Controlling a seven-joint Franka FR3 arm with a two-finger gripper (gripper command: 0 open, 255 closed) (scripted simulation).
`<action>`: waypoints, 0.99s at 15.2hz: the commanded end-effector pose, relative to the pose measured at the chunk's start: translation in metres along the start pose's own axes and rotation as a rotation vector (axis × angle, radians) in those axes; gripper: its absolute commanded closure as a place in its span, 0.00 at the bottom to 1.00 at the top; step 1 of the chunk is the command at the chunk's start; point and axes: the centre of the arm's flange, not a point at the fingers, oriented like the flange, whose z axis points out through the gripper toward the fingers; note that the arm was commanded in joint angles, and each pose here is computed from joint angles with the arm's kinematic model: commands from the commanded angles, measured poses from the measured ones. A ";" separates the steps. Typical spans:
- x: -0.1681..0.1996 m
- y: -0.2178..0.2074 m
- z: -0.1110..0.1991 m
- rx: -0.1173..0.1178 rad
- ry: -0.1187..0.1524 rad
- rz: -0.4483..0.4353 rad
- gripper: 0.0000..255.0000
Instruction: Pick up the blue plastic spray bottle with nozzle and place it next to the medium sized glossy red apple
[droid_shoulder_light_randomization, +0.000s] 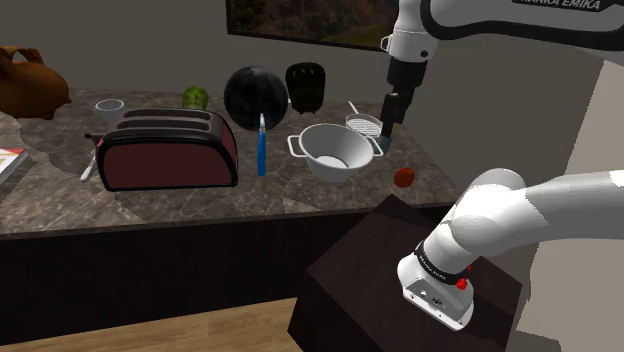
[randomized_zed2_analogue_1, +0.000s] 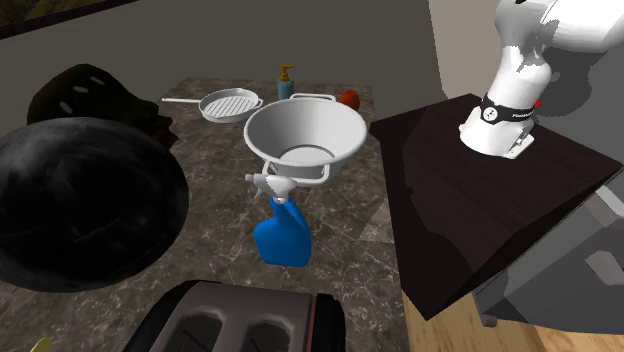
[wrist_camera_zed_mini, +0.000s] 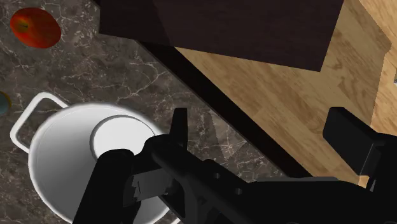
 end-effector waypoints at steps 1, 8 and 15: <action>0.000 0.000 0.000 0.000 0.000 0.000 0.00; 0.083 -0.022 0.023 -0.003 0.023 0.114 0.00; 0.169 -0.034 0.044 -0.006 0.047 0.229 0.00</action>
